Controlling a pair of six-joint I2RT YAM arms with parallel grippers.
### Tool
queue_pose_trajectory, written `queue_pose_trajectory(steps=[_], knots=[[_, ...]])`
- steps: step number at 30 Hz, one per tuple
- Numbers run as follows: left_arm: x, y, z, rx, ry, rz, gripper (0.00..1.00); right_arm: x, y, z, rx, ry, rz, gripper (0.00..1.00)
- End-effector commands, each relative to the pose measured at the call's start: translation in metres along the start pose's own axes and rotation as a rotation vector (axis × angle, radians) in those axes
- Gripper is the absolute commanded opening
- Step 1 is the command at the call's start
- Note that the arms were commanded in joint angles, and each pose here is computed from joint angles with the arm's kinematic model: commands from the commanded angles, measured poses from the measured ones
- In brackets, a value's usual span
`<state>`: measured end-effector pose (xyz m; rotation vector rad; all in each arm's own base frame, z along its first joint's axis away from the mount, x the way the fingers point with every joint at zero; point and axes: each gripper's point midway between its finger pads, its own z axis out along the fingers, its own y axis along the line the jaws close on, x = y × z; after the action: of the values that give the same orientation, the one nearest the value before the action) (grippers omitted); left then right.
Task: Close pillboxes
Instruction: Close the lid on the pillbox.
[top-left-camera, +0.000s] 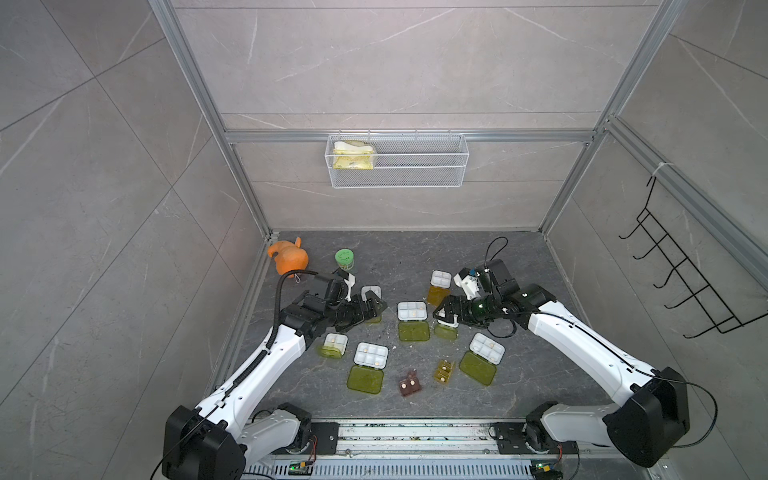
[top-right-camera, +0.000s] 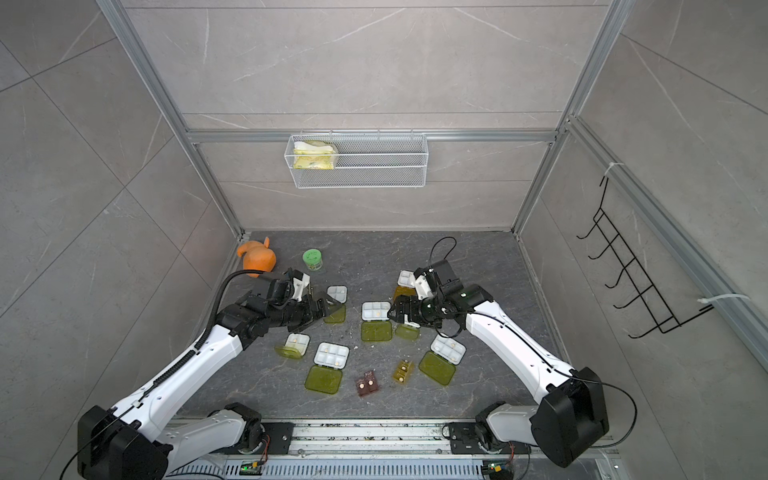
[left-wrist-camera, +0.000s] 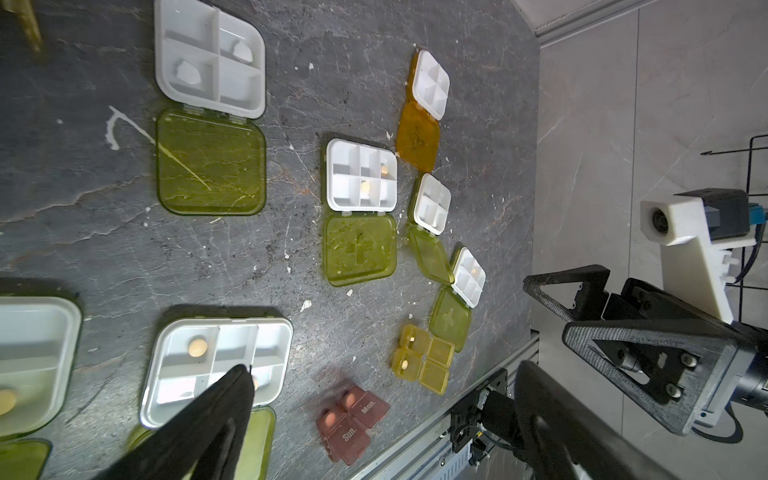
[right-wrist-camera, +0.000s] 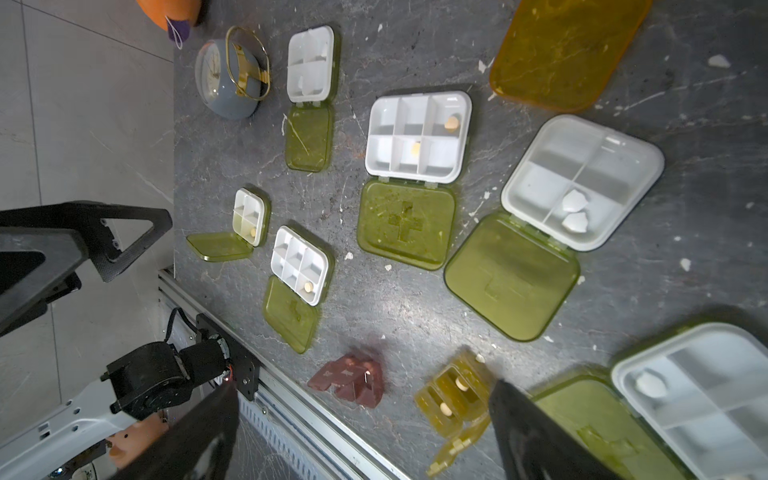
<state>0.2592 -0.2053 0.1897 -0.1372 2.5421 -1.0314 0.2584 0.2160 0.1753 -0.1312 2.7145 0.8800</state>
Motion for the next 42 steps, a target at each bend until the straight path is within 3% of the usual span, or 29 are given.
queue_pose_trajectory(steps=[1, 9, 15, 20, 25, 35, 42], knots=[[0.003, -0.014, 0.008, 0.054, 0.018, 0.021, 0.99, 0.017, -0.015, 0.004, 0.067, 0.047, 0.039, 0.94], [0.017, -0.024, 0.023, 0.067, 0.083, 0.054, 0.97, 0.051, 0.009, 0.012, 0.013, 0.120, -0.021, 0.86], [0.027, -0.021, 0.026, 0.061, 0.107, 0.058, 0.93, 0.081, 0.010, 0.014, 0.052, 0.169, -0.043, 0.77], [0.030, -0.023, 0.030, 0.066, 0.126, 0.075, 0.90, 0.098, 0.002, 0.010, 0.132, 0.187, -0.038, 0.76], [0.034, -0.028, 0.040, 0.068, 0.165, 0.091, 0.82, 0.104, -0.011, 0.001, 0.204, 0.172, -0.016, 0.76], [0.049, -0.051, 0.065, 0.064, 0.239, 0.171, 0.80, 0.116, -0.045, -0.022, 0.369, 0.162, 0.029, 0.70], [0.059, -0.064, 0.079, 0.065, 0.277, 0.208, 0.77, 0.112, -0.035, -0.023, 0.313, 0.131, 0.037, 0.70]])
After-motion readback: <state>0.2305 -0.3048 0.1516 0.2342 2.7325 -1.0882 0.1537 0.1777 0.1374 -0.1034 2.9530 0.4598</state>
